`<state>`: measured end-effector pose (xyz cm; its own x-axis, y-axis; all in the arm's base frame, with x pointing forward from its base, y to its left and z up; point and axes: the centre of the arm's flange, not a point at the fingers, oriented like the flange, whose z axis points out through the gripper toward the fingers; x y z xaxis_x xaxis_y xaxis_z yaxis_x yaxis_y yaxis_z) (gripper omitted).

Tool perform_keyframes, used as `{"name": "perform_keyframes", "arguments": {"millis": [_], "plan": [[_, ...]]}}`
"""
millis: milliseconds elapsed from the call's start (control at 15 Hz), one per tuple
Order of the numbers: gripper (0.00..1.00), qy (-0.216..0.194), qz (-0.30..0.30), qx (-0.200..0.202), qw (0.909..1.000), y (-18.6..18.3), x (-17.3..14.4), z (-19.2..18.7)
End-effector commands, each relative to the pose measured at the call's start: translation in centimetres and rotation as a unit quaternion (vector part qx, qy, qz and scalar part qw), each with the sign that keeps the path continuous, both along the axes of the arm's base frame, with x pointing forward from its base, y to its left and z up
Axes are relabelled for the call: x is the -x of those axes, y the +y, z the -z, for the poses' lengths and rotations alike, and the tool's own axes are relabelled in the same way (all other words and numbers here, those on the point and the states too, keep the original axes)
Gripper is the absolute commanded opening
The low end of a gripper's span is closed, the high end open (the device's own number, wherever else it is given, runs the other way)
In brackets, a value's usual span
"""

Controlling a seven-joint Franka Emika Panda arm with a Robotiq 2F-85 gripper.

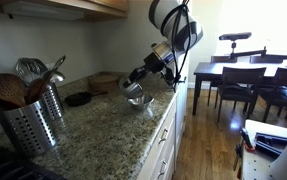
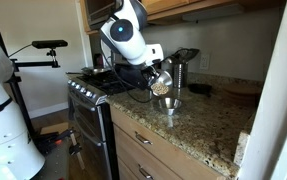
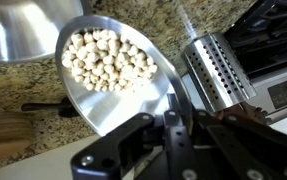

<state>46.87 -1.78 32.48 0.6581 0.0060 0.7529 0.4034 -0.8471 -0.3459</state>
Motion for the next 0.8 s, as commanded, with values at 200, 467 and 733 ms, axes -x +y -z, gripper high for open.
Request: {"name": "perform_keyframes", "arguments": {"millis": [200,467,733], "plan": [[0.07,-0.033,0.0,-0.014,0.9993,-1.4,2.2,-1.4],[0.07,-0.051,-0.007,-0.024,0.9984,-1.9,2.3,-1.8],[0.07,-0.065,-0.012,-0.034,0.9972,-2.3,2.6,-1.7]]}}
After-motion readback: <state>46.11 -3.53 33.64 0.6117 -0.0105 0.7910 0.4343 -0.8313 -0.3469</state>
